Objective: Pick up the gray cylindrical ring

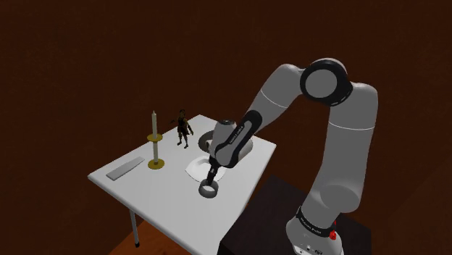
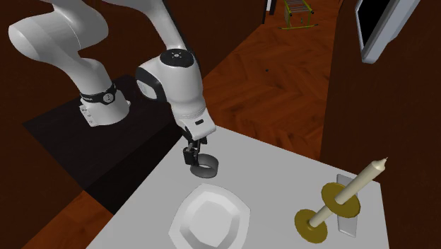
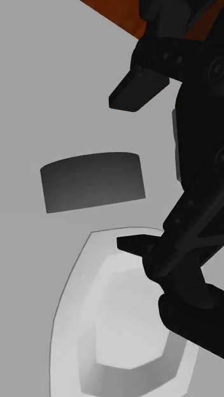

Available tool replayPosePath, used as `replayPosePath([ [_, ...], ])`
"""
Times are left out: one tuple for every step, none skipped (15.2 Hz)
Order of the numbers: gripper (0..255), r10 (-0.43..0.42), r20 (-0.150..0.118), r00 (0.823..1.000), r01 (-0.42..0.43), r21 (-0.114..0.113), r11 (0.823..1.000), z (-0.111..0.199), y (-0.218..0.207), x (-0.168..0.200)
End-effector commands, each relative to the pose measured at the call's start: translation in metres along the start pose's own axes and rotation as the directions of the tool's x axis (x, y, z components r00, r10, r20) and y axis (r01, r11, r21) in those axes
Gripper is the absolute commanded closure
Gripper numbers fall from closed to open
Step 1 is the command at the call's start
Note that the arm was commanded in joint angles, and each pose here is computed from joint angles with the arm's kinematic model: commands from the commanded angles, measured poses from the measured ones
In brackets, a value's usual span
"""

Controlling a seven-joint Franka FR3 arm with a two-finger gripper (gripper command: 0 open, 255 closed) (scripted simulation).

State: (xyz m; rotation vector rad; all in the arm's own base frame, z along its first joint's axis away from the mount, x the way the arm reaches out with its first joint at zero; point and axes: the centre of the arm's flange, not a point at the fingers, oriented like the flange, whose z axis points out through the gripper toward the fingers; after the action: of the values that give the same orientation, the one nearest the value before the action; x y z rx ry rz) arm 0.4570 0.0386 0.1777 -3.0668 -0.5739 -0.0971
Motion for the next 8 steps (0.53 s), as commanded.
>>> replayPosePath([
  [0, -0.008, -0.004, 1.0, 0.008, 0.0, 1.0, 0.013, -0.001, 0.006],
  [0, -0.008, -0.004, 1.0, 0.008, 0.0, 1.0, 0.019, -0.001, 0.005],
  [0, -0.008, -0.004, 1.0, 0.008, 0.0, 1.0, 0.024, -0.001, 0.005],
  [0, -0.008, -0.004, 1.0, 0.008, 0.0, 1.0, 0.029, -0.001, 0.005],
  [0, -0.008, -0.004, 1.0, 0.008, 0.0, 1.0, 0.034, -0.001, 0.004],
  [0, -0.008, -0.004, 1.0, 0.008, 0.0, 1.0, 0.04, -0.001, 0.004],
  [0, -0.008, -0.004, 1.0, 0.008, 0.0, 1.0, 0.045, -0.001, 0.004],
  [0, -0.008, -0.004, 1.0, 0.008, 0.0, 1.0, 0.053, -0.001, 0.003],
])
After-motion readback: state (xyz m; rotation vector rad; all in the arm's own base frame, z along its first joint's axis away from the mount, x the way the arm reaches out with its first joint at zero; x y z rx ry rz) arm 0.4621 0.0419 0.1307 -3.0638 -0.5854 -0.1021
